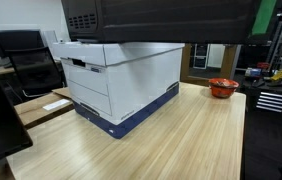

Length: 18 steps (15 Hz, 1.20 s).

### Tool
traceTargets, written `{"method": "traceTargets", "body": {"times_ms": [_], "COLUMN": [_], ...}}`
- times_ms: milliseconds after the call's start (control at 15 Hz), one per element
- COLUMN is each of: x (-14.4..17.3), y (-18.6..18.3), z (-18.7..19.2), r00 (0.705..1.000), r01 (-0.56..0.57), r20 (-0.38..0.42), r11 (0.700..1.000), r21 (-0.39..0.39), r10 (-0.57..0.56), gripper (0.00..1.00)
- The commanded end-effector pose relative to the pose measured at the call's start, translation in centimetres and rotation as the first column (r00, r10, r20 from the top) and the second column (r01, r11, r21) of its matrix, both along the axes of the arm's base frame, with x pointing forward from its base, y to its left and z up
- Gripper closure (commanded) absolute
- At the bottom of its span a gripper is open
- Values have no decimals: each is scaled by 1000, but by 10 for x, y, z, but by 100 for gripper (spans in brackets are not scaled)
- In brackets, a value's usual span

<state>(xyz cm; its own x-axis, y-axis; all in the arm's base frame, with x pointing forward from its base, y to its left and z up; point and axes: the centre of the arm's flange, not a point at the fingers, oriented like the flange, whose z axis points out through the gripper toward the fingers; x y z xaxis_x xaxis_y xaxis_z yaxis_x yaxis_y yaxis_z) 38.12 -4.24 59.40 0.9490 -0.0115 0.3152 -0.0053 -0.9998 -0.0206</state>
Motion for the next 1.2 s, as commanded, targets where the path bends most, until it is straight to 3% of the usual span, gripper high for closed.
{"method": "traceTargets", "body": {"times_ms": [0, 267, 333, 800, 1133], "x": [2, 7, 7, 10, -5], "y": [-34, -64, -69, -84, -50], "z": [-26, -42, -45, -54, -49], "r00": [998, 998, 998, 998, 999], "r01": [39, 50, 48, 64, -54], "r20": [54, 54, 52, 11, -7], "r11": [997, 994, 994, 994, 998], "r21": [-70, -97, -103, -88, -28], "r10": [-36, -44, -43, -64, 54], "gripper": [29, 2, 1, 0, 0]}}
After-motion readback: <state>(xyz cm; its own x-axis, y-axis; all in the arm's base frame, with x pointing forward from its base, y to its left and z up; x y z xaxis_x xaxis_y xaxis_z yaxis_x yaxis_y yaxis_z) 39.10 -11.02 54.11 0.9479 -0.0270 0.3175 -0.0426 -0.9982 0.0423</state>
